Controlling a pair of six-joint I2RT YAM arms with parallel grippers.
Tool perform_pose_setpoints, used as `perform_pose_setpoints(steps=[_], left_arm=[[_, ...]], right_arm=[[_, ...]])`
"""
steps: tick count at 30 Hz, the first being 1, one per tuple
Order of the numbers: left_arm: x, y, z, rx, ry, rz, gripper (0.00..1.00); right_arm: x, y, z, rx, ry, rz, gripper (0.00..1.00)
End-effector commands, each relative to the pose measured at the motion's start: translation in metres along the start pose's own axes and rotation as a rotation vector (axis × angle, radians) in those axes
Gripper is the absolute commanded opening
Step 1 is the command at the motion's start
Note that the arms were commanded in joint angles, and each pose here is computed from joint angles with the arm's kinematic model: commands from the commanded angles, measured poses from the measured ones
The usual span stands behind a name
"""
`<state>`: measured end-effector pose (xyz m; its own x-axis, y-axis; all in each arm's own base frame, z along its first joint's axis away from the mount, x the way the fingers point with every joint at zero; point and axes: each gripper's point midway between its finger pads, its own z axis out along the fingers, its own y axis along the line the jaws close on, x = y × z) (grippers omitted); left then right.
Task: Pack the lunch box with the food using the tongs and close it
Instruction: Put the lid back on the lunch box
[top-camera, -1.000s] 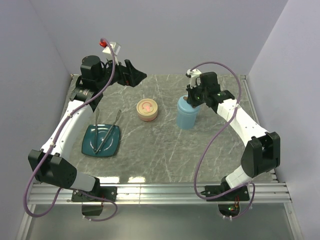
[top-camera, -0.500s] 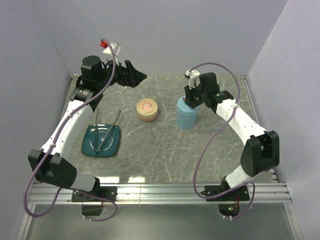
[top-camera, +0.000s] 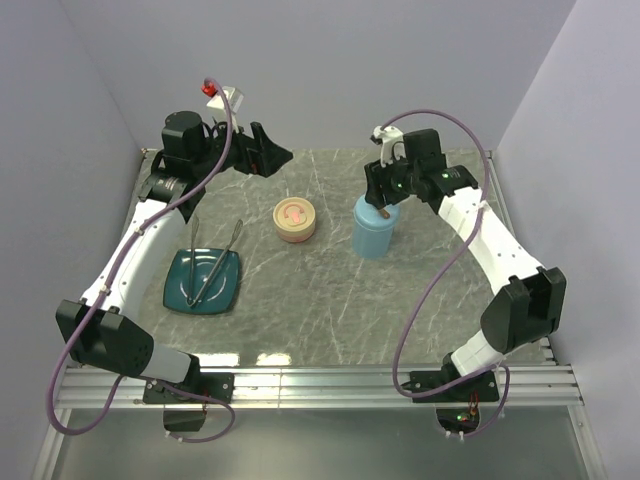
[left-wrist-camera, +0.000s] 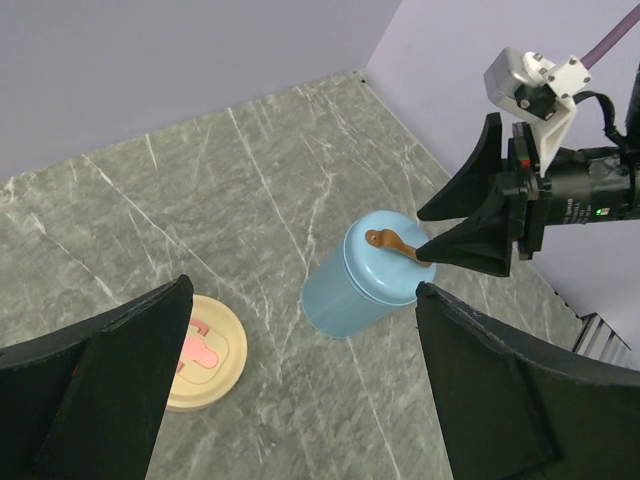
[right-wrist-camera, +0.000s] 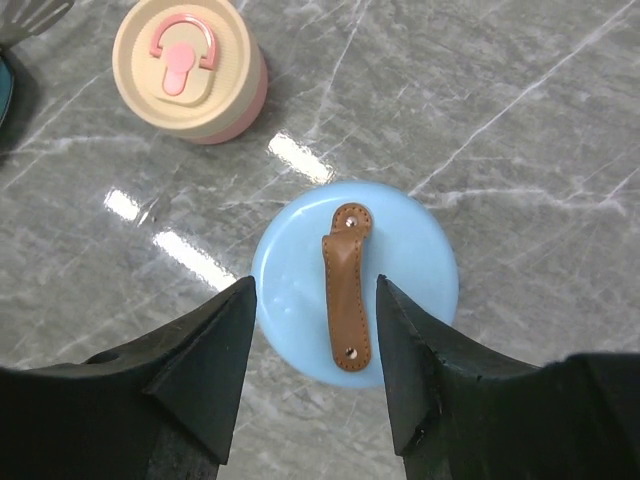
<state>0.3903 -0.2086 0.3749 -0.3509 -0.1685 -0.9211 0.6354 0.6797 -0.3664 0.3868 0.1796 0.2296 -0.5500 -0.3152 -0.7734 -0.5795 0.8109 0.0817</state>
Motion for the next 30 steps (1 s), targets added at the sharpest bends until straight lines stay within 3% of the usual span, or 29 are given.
perform_pose_setpoints(steps=[1,19,30], left_arm=[[-0.023,-0.013,-0.007,0.024,-0.052,0.062,0.99],[-0.025,-0.014,-0.013,0.013,-0.05,0.088,0.99],[-0.023,-0.012,-0.009,0.016,-0.038,0.083,0.99]], right_arm=[[-0.007,0.003,-0.014,-0.004,0.018,-0.033,0.59],[0.051,-0.01,0.028,-0.038,0.281,0.019,0.6],[0.076,-0.01,0.034,-0.089,0.364,0.087,0.56]])
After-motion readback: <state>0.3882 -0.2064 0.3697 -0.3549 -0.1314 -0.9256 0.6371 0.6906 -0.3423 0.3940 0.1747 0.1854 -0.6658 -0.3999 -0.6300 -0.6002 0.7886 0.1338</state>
